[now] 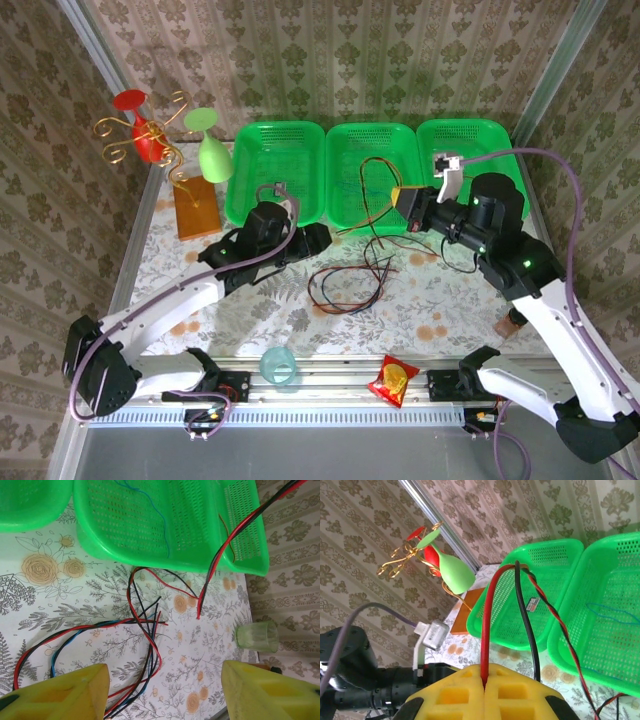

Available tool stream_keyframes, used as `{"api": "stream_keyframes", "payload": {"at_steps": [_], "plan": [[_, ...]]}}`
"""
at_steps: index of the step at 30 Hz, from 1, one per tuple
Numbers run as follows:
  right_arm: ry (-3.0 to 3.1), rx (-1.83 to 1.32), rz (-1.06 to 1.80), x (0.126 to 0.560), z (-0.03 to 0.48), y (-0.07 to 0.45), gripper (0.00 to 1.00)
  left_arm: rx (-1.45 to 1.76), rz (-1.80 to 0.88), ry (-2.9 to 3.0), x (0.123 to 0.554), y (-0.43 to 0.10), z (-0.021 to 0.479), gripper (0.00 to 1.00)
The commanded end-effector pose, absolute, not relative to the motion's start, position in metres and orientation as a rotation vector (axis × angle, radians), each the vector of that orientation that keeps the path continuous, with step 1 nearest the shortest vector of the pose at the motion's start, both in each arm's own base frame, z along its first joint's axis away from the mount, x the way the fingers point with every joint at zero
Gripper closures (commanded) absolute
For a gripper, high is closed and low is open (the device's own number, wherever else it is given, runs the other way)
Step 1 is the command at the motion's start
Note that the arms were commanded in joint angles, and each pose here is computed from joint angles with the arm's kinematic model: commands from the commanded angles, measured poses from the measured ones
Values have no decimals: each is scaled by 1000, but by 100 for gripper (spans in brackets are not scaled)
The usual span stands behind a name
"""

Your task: Untangle the cables

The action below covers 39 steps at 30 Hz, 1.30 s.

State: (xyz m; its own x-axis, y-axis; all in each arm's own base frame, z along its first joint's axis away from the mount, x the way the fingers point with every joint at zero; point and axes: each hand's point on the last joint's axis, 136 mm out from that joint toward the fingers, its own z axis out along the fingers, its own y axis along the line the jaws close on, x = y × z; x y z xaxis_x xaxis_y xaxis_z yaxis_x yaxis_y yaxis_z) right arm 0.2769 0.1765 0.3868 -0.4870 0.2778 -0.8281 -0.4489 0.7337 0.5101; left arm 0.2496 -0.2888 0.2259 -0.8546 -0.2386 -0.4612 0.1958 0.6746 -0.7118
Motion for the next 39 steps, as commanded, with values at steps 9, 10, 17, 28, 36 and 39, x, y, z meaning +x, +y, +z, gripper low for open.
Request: {"api": "stream_keyframes", "payload": {"at_steps": [9, 10, 17, 28, 36, 39], "plan": [[2167, -22, 921, 279, 255, 184, 99, -59, -1186, 2258, 248, -293, 262, 40], [2169, -29, 936, 277, 252, 185, 98, -42, -1201, 2254, 247, -298, 265, 40], [2039, -38, 1127, 271, 269, 196, 96, -13, -1370, 2175, 253, -330, 282, 40], [2148, 164, 1116, 280, 247, 179, 100, 239, -1435, 2149, 236, -370, 302, 44], [2111, 201, 1192, 286, 258, 181, 100, 237, -1535, 2124, 233, -387, 298, 51], [2100, 223, 1192, 289, 261, 177, 100, 249, -1533, 2124, 233, -390, 295, 52]]}}
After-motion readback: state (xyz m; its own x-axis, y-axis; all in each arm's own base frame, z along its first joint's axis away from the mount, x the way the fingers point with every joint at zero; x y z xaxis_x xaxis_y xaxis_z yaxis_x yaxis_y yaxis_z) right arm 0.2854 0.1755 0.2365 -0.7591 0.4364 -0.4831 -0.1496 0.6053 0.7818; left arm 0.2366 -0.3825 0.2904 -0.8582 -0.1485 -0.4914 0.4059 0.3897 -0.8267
